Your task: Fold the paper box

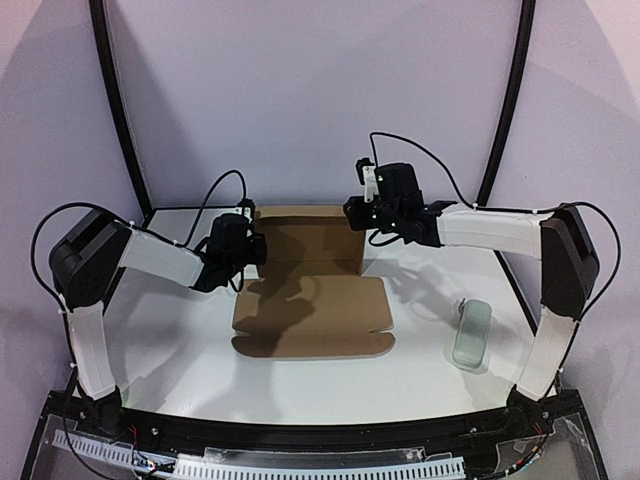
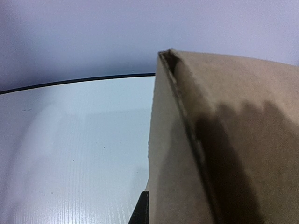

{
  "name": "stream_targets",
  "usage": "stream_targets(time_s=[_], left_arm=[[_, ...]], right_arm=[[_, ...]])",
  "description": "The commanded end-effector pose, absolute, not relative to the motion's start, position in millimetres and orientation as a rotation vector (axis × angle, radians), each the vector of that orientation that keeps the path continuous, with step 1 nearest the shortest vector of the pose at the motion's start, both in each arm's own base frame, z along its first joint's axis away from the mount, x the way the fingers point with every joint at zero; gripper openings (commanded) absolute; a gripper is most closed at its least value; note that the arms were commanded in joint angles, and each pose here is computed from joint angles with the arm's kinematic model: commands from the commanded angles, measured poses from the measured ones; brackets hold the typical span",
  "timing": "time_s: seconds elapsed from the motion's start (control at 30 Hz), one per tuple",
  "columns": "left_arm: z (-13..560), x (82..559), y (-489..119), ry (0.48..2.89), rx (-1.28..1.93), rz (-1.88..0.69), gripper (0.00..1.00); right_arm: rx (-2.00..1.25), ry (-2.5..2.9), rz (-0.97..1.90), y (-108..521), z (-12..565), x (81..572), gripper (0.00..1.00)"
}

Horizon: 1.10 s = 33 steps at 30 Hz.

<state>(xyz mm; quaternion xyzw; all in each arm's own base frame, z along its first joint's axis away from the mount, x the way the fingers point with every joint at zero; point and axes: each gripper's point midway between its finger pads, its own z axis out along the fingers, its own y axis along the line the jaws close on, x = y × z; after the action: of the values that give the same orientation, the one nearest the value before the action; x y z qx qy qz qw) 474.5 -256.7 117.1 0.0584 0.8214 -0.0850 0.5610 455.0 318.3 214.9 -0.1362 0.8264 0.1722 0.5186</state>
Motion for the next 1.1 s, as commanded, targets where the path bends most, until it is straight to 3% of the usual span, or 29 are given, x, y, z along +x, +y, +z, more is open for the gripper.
stream_targets(time_s=[0.0,0.33,0.47,0.67,0.87,0.97,1.07], left_arm=[[118,469,-259,1.963,0.156,-0.202,0.01],[115,466,-256,1.99,0.151,-0.198,0.01],[115,465,-253,2.001,0.142,-0.181,0.01],[135,469,-254,2.008,0.132,-0.173,0.01],[161,474,-260,2.09,0.183,-0.131,0.01],[168,467,-262,2.169,0.28,-0.101,0.01],[167,451,-269,2.271,0.443,-0.112,0.01]], right_arm=[[-0.308,2.184,0.397,304,142,439,0.35],[-0.253,2.27,0.431,293,104,420,0.31],[-0.286,2.242,0.413,296,127,426,0.34],[-0.351,2.072,0.431,315,230,452,0.6],[-0.352,1.843,0.492,322,354,459,0.98],[-0.375,1.756,0.544,318,388,443,0.98],[-0.363,1.767,0.566,306,383,427,0.98]])
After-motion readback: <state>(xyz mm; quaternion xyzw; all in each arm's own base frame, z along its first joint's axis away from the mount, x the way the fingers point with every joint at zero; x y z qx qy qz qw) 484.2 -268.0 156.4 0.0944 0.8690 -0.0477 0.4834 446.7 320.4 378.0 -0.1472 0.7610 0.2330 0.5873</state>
